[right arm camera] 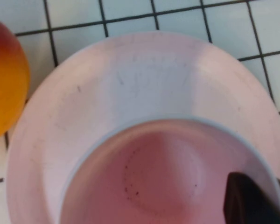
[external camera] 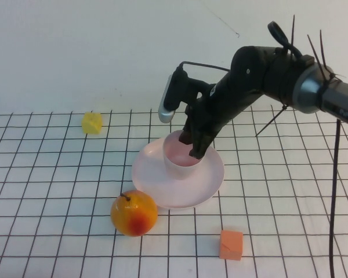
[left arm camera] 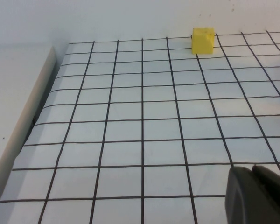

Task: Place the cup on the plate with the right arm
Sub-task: Place the cup on the plate

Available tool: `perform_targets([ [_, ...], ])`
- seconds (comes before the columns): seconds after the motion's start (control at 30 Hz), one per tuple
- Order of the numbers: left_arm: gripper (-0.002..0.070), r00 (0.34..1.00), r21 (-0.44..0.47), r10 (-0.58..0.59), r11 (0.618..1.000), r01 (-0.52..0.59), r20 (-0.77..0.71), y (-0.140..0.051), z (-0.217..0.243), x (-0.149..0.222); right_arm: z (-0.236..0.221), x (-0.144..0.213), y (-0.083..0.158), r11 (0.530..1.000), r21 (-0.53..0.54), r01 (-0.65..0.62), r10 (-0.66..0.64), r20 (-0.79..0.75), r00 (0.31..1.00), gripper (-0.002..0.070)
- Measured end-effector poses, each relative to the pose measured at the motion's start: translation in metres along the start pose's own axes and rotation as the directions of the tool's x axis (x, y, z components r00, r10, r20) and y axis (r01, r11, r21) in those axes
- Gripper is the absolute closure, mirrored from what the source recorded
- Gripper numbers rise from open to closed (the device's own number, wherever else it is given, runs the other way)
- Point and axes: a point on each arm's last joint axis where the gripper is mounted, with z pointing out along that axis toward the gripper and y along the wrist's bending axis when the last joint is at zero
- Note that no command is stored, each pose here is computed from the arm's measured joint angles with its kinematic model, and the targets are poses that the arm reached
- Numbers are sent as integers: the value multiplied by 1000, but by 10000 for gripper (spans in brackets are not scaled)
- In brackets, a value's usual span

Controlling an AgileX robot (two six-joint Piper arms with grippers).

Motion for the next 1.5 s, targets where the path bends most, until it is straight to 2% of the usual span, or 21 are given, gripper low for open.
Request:
perform_targets([
  [0.2, 678, 1000, 0, 0, 1000, 0, 0, 0, 0, 0, 3, -2, -5, 999, 45, -20, 19, 26, 999, 649],
  [0.43, 678, 1000, 0, 0, 1000, 0, 0, 0, 0, 0, 19, 5, -4, 997, 25, -70, 70, 7, 998, 649],
  [0.73, 678, 1000, 0, 0, 1000, 0, 0, 0, 0, 0, 18, 7, -7, 995, 24, -95, 94, 7, 996, 640],
  [0.9, 678, 1000, 0, 0, 1000, 0, 0, 0, 0, 0, 12, 12, -12, 992, 20, -121, 121, 3, 993, 587],
  [1.13, 678, 1000, 0, 0, 1000, 0, 0, 0, 0, 0, 5, 14, -18, 975, -12, -221, 222, 59, 973, 442],
  [1.37, 678, 1000, 0, 0, 1000, 0, 0, 0, 0, 0, -3, 9, -18, 974, -10, -225, 225, 81, 971, 420],
  [1.5, 678, 1000, 0, 0, 1000, 0, 0, 0, 0, 0, -30, -2, -18, 978, 19, -210, 206, 124, 971, 419],
])
